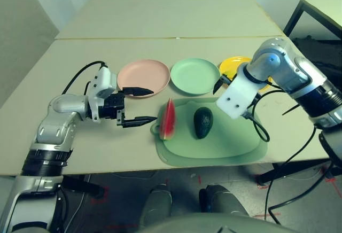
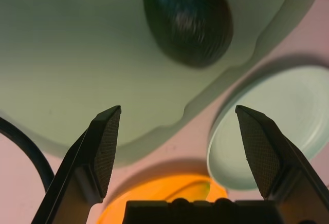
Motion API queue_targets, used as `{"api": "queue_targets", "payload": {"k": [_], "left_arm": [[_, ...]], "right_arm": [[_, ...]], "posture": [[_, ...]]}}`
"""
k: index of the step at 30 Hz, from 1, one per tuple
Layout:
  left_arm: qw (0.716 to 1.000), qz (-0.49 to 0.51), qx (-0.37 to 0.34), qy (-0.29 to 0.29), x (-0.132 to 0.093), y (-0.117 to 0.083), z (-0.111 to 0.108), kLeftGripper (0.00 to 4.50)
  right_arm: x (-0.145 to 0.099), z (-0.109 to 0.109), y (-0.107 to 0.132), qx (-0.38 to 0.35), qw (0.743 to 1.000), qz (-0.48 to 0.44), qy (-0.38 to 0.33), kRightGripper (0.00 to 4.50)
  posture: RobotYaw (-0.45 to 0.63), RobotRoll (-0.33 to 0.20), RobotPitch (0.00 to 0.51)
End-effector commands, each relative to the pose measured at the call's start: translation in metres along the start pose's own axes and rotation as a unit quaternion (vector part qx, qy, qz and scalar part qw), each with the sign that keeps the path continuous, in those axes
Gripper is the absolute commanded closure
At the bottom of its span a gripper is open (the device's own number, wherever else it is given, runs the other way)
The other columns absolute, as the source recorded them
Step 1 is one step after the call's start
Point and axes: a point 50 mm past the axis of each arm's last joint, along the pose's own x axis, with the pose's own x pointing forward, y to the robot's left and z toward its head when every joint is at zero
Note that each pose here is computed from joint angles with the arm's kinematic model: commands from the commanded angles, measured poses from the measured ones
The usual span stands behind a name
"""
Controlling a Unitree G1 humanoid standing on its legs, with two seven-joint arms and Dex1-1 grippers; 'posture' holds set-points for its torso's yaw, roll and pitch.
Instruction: Place the fruits into color-matched plates.
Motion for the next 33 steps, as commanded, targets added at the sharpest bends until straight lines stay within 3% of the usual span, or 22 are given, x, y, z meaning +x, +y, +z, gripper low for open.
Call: {"api": "queue_targets", "payload": {"k": [1,9,33], "left_arm": [[1.000,-0.008,-0.002,0.007,0.005,-0.001,-0.004,0.00],[1.000,0.000,0.000,0.006,0.005,0.003,-0.007,0.00],[1.000,0.025,-0.006,0.001,0.003,-0.013,-0.004,0.00]], "right_arm": [[0.012,0.011,-0.004,-0.009,1.000,0.008,-0.019,0.02],[0.030,0.027,-0.016,-0.023,0.999,0.016,-0.042,0.02],[0.069,0.010,-0.007,-0.019,0.997,0.059,-0.038,0.02]], "posture": [[0.08,0.000,0.068],[0.09,0.000,0.072],[0.16,0.000,0.087]]}}
